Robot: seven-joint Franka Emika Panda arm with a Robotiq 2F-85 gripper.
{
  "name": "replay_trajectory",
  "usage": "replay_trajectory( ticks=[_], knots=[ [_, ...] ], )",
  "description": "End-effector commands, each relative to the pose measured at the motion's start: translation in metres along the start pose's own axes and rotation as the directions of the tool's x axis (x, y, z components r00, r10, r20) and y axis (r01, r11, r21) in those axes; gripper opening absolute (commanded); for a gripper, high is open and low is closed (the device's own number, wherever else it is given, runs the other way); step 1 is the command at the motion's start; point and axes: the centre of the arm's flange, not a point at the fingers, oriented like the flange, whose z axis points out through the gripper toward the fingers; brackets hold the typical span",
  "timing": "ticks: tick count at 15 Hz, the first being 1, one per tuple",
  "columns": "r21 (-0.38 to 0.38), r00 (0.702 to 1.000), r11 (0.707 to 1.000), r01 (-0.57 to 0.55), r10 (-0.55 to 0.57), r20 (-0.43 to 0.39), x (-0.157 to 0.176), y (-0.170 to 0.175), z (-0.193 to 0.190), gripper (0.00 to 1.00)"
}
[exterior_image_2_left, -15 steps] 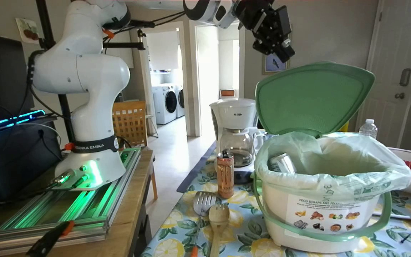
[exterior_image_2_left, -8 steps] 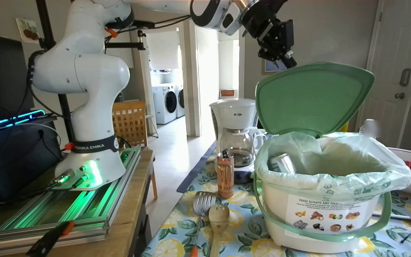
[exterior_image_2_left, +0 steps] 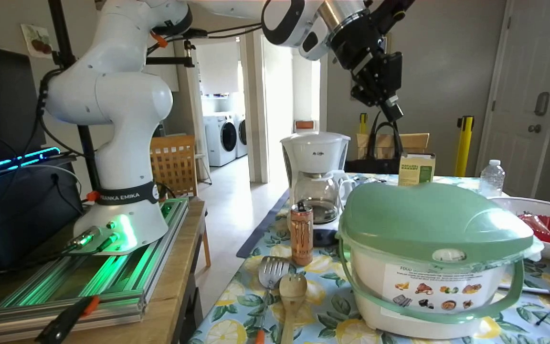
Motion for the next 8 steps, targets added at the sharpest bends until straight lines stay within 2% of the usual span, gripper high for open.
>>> replay_trajectory(
  ticks=[1, 3, 4, 5, 8],
  knots=[
    [-0.045, 1.000, 0.999, -0.018, 0.018, 0.003, -0.003, -0.006, 0.010, 0.00],
    [-0.063, 0.999, 0.998, -0.001, 0.004, 0.039, -0.002, -0.003, 0.001, 0.00],
    [-0.074, 0.999, 0.997, 0.009, -0.005, 0.054, -0.002, -0.001, -0.003, 0.26],
    [-0.095, 0.997, 0.995, 0.024, -0.018, 0.072, -0.002, 0.001, -0.009, 0.27],
    [-0.197, 0.993, 0.980, -0.018, 0.040, 0.108, -0.001, 0.001, -0.020, 0.47]
  ],
)
